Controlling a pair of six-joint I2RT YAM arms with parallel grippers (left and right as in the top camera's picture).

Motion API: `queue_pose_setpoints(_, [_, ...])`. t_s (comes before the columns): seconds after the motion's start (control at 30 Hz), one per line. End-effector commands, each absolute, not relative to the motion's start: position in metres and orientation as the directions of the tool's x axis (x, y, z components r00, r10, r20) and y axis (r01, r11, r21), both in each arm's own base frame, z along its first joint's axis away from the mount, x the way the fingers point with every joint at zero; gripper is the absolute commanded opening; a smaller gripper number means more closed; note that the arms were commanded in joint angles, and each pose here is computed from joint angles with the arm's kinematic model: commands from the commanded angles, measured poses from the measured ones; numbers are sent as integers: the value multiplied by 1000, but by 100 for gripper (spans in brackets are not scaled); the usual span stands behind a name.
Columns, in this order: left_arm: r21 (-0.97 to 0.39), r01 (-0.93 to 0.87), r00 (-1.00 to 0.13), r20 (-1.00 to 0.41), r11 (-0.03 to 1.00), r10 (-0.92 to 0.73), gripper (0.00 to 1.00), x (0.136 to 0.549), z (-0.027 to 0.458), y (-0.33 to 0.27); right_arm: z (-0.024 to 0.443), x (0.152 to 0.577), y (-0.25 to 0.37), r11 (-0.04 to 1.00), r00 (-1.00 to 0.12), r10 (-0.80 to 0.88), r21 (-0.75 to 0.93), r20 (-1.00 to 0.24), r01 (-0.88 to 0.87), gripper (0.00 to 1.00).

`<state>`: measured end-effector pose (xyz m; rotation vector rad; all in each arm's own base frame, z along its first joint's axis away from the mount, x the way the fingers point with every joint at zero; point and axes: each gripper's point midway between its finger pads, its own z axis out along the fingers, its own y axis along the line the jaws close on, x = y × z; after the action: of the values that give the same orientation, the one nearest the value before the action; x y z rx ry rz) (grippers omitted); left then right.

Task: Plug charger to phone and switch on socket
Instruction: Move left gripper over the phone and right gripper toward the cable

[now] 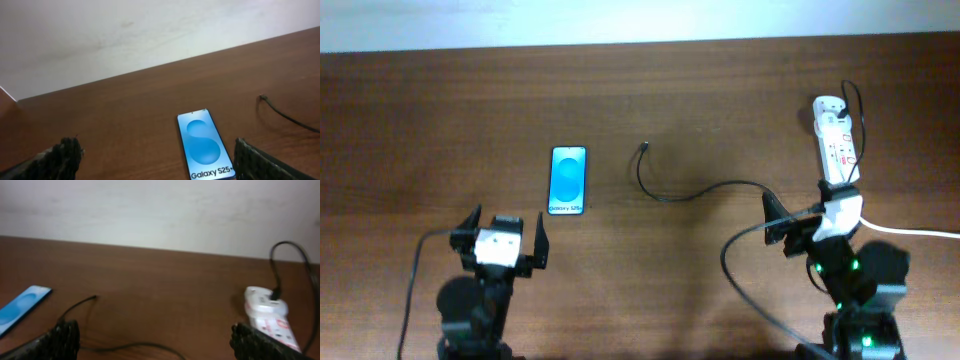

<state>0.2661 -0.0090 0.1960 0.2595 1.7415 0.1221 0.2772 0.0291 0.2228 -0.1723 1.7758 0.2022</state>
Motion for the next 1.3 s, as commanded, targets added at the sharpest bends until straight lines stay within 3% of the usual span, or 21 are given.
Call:
queue_pose_setpoints(0.0, [216, 177, -184, -951, 960, 248, 99, 278, 217, -20, 243, 283, 42, 952, -228, -5, 65, -974, -299, 98])
queue_pose_setpoints(0.37, [82, 307, -522, -819, 948, 240, 99, 341, 221, -33, 260, 299, 41, 949, -410, 11, 138, -912, -282, 99])
queue_pose_setpoints(0.7, [-114, 353, -789, -570, 929, 230, 99, 397, 209, -46, 266, 320, 47, 928, -621, -18, 218, -784, -303, 99])
queue_pose_setpoints(0.97, [-196, 392, -786, -580, 899, 216, 100, 410, 206, -61, 243, 344, 63, 874, -713, 30, 364, -700, -321, 99])
queue_pose_setpoints(1.07, [-224, 290, -836, -533, 931, 132, 100, 418, 190, -57, 233, 348, 63, 874, -734, 33, 376, -679, -309, 98])
queue_pose_setpoints(1.27, [-103, 80, -904, -427, 991, 28, 100, 434, 140, -50, 226, 352, 54, 896, -757, 86, 382, -647, -225, 99])
